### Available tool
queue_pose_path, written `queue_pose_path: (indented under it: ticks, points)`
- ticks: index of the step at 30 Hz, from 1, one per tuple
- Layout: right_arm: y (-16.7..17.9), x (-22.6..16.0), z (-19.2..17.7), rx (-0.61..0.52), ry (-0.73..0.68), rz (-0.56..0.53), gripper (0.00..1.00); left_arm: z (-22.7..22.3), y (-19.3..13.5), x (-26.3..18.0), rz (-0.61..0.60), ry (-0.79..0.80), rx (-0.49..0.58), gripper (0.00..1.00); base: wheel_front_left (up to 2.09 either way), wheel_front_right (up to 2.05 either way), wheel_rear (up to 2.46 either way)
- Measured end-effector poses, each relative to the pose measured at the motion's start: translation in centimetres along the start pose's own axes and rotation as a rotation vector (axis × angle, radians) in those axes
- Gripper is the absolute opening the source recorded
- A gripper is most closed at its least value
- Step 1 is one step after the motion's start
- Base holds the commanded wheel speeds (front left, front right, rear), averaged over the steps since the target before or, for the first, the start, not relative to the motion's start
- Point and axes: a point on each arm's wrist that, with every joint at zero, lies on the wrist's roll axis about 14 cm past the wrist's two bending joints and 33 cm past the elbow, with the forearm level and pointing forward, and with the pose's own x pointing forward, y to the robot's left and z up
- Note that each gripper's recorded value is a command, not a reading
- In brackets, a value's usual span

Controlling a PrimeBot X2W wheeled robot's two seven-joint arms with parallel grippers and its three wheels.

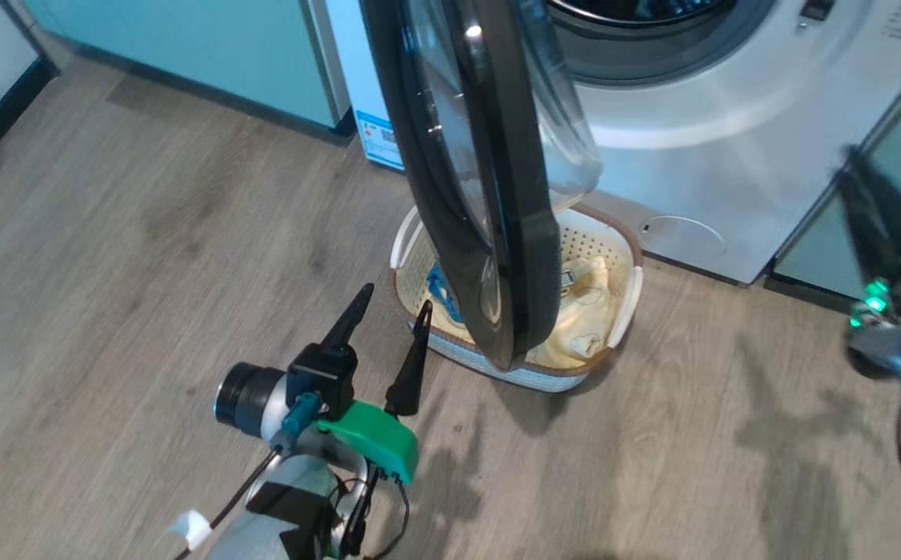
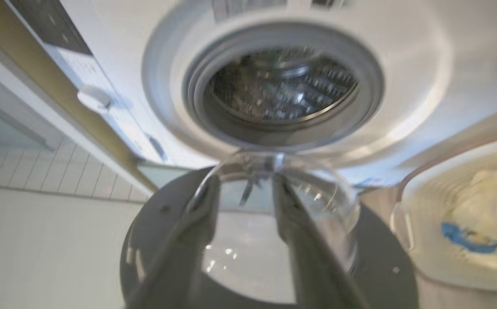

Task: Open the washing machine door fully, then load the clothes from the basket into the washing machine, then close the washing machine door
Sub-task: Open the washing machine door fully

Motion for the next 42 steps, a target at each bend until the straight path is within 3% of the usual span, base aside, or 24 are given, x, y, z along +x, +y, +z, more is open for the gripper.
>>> queue_pose_path:
  ticks: [8,9,13,21,32,42]
  points:
    - [-1.7,-6.7,6.8,-0.393,-0.350,-0.121,1.00,0.5,0.3,0.5,0.003,-0.019,-0.002,1.00,0.00,0.00,0.00]
    - [-1.7,-6.7,6.8,-0.393,-0.350,-0.121,1.00,0.5,0.3,0.5,0.003,-0.019,-0.002,1.00,0.00,0.00,0.00]
    - [-2.3,-10.2,8.0,-0.597,-0.440,-0.177,1.00,-0.2,0.1,0.0,-0.003,0.002,-0.011,1.00,0.00,0.00,0.00]
    - [-2.4,-16.3,8.1,-1.015,-0.470,-0.289,1.00,-0.1,-0.5,-0.6,-0.026,0.000,-0.019,1.00,0.00,0.00,0.00]
    - [-1.8,-23.1,5.0,-1.326,-0.434,-0.411,1.00,-0.9,-0.8,-1.8,-0.053,0.025,-0.012,1.00,0.00,0.00,0.00]
    - [-2.1,-24.3,3.7,-1.356,-0.404,-0.433,1.00,-1.2,-0.5,-1.9,-0.047,0.034,-0.014,1.00,0.00,0.00,0.00]
